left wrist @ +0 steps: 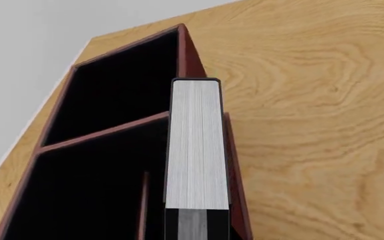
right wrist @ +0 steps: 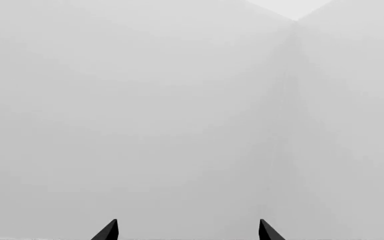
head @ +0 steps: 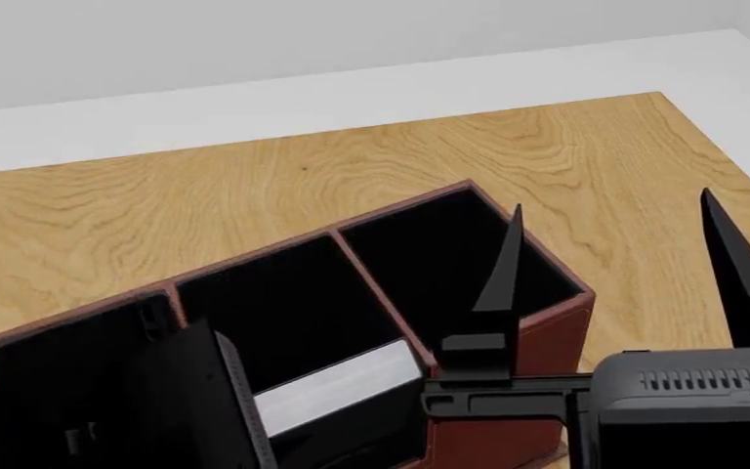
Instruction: Pick up the book and place it in the back compartment of the caddy.
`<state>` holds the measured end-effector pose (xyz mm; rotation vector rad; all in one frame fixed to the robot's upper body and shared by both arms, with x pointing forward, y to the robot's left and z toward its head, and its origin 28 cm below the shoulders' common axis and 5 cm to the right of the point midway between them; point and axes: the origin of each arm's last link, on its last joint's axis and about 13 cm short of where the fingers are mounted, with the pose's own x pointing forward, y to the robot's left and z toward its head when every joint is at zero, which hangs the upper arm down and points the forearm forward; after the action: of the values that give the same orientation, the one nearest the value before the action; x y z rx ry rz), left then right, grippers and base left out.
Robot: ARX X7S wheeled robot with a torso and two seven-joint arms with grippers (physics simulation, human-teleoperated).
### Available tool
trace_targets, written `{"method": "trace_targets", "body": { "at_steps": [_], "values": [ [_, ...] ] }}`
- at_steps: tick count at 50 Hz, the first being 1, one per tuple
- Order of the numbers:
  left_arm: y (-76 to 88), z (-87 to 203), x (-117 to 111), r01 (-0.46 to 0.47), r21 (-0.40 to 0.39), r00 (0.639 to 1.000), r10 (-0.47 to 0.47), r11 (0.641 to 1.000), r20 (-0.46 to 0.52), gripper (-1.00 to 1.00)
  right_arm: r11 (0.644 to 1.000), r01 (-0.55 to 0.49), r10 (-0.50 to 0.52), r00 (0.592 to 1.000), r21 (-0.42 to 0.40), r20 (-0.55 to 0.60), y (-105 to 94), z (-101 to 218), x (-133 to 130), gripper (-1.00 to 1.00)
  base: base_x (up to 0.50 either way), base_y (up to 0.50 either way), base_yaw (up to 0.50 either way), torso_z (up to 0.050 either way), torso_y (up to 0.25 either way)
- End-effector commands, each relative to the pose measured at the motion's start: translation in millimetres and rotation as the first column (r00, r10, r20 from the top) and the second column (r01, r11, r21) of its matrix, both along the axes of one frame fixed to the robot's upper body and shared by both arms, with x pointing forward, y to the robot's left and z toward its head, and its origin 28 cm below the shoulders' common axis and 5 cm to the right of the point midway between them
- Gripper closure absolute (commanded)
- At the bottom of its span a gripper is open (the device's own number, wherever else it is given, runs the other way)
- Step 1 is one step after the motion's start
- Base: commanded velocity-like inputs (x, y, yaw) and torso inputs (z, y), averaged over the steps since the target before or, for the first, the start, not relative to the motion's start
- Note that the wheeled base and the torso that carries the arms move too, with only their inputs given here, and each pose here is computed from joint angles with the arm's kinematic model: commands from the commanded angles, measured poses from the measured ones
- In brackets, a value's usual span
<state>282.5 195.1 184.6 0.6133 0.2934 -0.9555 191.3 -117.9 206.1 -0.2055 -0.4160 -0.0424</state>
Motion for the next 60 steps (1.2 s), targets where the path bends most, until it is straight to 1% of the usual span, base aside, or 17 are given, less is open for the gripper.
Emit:
{"method": "trace_targets", "body": {
  "at_steps": [1,18,25,27,45,60],
  "values": [
    [0.9,-1,9,-0.033,-0.016,0.999,0.034,0.999,0.04,1.0,1.0,0.002,-0.002,1.0,0.0,-0.009,-0.3,-2,2,-1.0,0.0,0.0,0.0,0.0,0.0],
    [-0.6,-14,14,-0.034,-0.031,0.999,0.034,0.999,0.015,1.0,1.0,-0.001,0.001,1.0,0.001,-0.01,-0.1,-2,2,-1.0,0.0,0.0,0.0,0.0,0.002],
    [1.2,-18,18,-0.041,-0.03,0.999,0.041,0.999,0.013,1.0,1.0,-0.003,0.003,1.0,-0.003,-0.015,1.0,-2,4,-1.0,0.0,0.0,0.0,0.001,0.001],
    [1.4,-20,20,-0.049,-0.045,0.999,0.049,0.998,-0.001,1.0,1.0,-0.003,0.003,1.0,-0.004,-0.017,1.1,-3,4,-1.0,0.0,0.0,0.0,0.0,0.0],
    [0.7,-33,27,-0.055,-0.017,0.998,0.055,0.998,-0.002,1.0,1.0,-0.002,0.002,1.0,0.001,-0.015,-0.1,-3,3,-1.0,0.0,0.0,0.0,0.0,0.001],
    [-0.8,-41,31,-0.05,-0.012,0.999,0.05,0.999,-0.014,1.0,1.0,0.0,0.001,1.0,0.003,-0.014,-1.0,-3,4,-1.0,0.0,0.0,0.0,0.001,0.001]
  ]
}}
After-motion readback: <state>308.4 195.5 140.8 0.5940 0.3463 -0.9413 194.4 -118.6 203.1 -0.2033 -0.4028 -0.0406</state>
